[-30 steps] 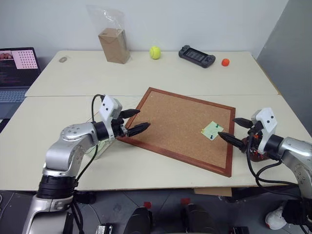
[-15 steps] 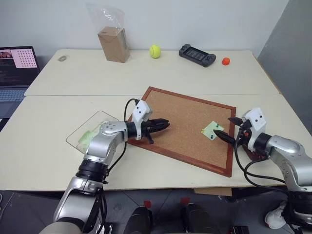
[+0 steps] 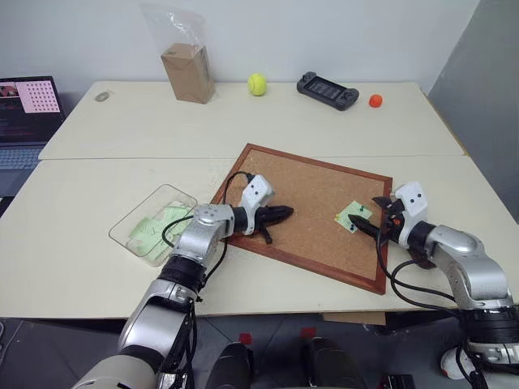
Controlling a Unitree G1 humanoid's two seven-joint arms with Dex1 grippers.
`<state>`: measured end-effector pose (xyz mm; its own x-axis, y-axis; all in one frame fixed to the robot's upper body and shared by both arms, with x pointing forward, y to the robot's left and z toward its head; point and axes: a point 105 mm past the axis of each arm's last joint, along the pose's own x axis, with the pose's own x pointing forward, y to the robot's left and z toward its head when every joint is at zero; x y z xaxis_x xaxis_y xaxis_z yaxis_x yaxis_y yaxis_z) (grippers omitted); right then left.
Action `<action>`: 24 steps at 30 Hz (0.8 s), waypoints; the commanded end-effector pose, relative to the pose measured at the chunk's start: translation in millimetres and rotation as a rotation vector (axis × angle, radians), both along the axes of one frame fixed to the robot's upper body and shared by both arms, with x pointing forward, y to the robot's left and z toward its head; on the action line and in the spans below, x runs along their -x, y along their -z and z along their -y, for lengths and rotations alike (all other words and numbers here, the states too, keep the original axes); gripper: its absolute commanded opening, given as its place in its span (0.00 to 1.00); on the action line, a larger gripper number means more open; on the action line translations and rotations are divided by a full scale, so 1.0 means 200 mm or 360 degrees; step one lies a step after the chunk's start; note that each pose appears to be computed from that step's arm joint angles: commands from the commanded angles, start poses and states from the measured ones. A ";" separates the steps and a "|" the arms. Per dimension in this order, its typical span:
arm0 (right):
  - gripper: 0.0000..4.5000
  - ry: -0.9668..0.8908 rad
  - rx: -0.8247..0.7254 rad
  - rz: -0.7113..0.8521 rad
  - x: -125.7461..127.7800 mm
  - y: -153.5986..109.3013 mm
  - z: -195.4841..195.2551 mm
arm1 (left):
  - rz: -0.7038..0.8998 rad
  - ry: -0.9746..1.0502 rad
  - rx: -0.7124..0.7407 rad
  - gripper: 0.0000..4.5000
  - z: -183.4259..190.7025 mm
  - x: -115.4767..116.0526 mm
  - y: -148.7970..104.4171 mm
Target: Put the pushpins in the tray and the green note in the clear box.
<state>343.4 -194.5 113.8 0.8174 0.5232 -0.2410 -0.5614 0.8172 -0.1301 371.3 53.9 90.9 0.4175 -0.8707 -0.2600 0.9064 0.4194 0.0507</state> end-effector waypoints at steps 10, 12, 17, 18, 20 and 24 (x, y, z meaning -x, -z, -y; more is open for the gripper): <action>0.96 0.0015 -0.0002 0.0092 -0.09 0.00 -0.04 | -0.0029 0.0037 -0.0026 0.00 0.03 0.04 0.04; 0.91 0.0016 0.0010 0.0107 -0.09 0.01 -0.04 | -0.0021 0.0033 -0.0032 0.00 0.03 0.04 0.04; 0.68 0.0051 -0.0004 0.0120 -0.10 0.00 -0.02 | -0.0012 0.0037 -0.0030 0.00 0.03 0.04 0.03; 0.62 0.0064 -0.0011 0.0121 -0.11 0.00 -0.01 | -0.0012 0.0036 -0.0030 0.00 0.03 0.04 0.03; 0.51 0.0077 -0.0014 0.0125 -0.11 0.00 0.00 | -0.0010 0.0038 -0.0028 0.00 0.03 0.04 0.02; 0.34 0.0100 -0.0026 0.0133 -0.11 -0.01 0.01 | -0.0008 0.0043 -0.0026 0.00 0.04 0.04 0.02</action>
<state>362.0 -192.1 97.4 0.8430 0.4858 -0.2308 -0.5231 0.8404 -0.1416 367.8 50.2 89.5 0.4108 -0.8717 -0.2670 0.9097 0.4114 0.0563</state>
